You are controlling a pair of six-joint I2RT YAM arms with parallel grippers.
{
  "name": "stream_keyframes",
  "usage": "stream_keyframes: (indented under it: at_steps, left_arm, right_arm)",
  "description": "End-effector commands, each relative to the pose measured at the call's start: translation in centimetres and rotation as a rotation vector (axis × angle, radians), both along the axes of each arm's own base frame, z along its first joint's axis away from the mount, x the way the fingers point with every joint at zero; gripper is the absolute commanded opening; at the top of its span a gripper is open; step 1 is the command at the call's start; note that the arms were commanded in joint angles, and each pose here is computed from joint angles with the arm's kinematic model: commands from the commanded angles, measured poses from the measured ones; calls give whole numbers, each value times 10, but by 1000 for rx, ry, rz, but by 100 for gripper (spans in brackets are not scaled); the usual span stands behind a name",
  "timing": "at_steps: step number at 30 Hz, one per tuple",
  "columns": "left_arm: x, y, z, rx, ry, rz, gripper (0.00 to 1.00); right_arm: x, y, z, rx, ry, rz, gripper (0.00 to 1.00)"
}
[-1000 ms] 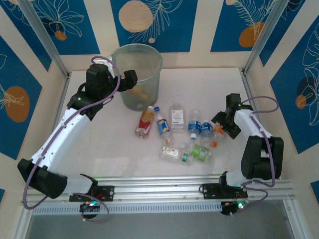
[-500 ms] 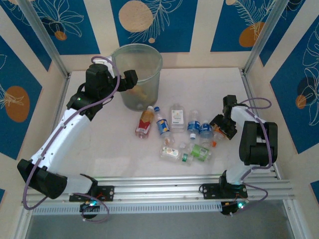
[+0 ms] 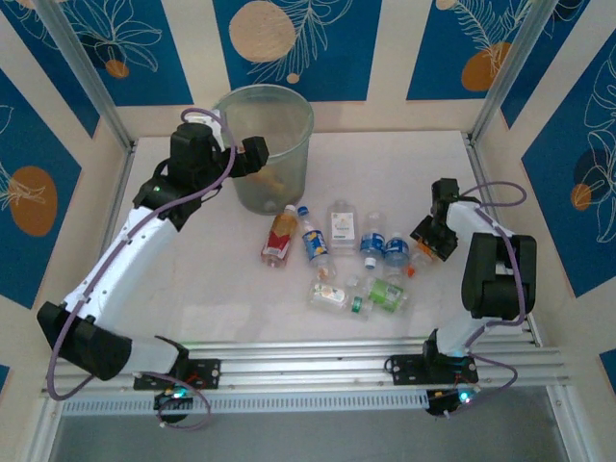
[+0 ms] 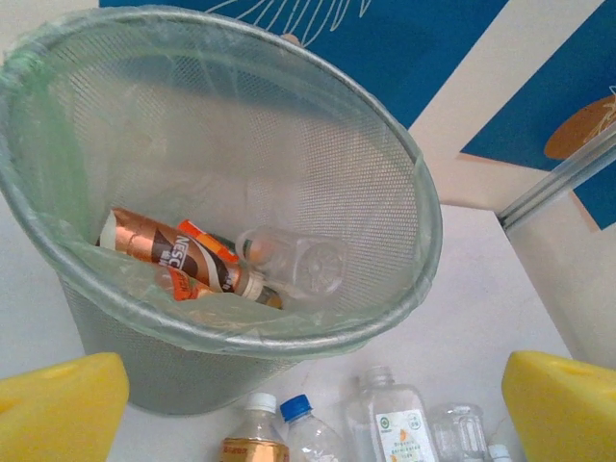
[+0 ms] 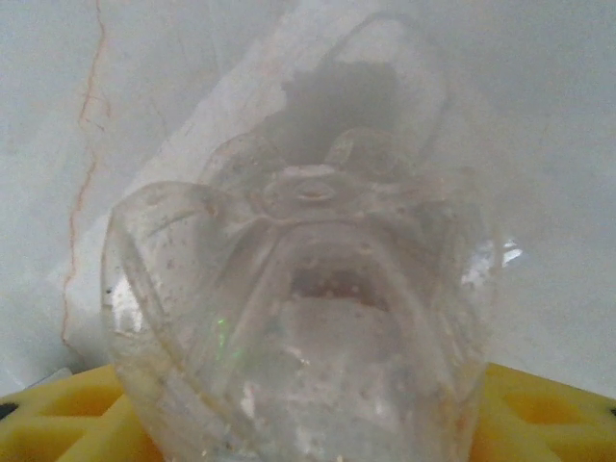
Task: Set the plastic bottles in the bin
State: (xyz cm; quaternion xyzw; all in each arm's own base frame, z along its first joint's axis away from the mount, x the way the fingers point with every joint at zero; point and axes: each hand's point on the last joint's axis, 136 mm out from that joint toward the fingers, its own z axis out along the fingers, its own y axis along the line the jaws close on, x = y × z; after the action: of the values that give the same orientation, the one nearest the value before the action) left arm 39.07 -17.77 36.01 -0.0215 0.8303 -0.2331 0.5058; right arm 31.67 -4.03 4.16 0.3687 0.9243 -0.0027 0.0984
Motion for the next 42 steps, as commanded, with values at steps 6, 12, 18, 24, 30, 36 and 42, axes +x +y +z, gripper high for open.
stream_keyframes:
  at_steps: [6,12,18,24,30,36,42]
  left_arm:
    - [0,-15,6,4,-32,-81,100]
    - [-2,-25,4,4,-42,-144,100]
    - [-12,-53,1,6,-49,-282,100]
    - [-37,-96,-13,61,-39,-437,99]
    - [-78,-154,-39,102,-38,-642,96]
    - [-107,-196,-65,105,-27,-774,92]
    - [-123,-228,-77,68,-17,-845,87]
  right_arm:
    - [2,-12,63,-68,-140,-7,58]
    - [3,-4,115,-63,-288,19,52]
    - [6,21,171,-12,-456,84,48]
    - [12,59,222,47,-619,176,47]
    - [18,100,261,100,-728,271,47]
    - [24,136,284,151,-800,337,47]
    - [28,162,290,190,-825,373,47]
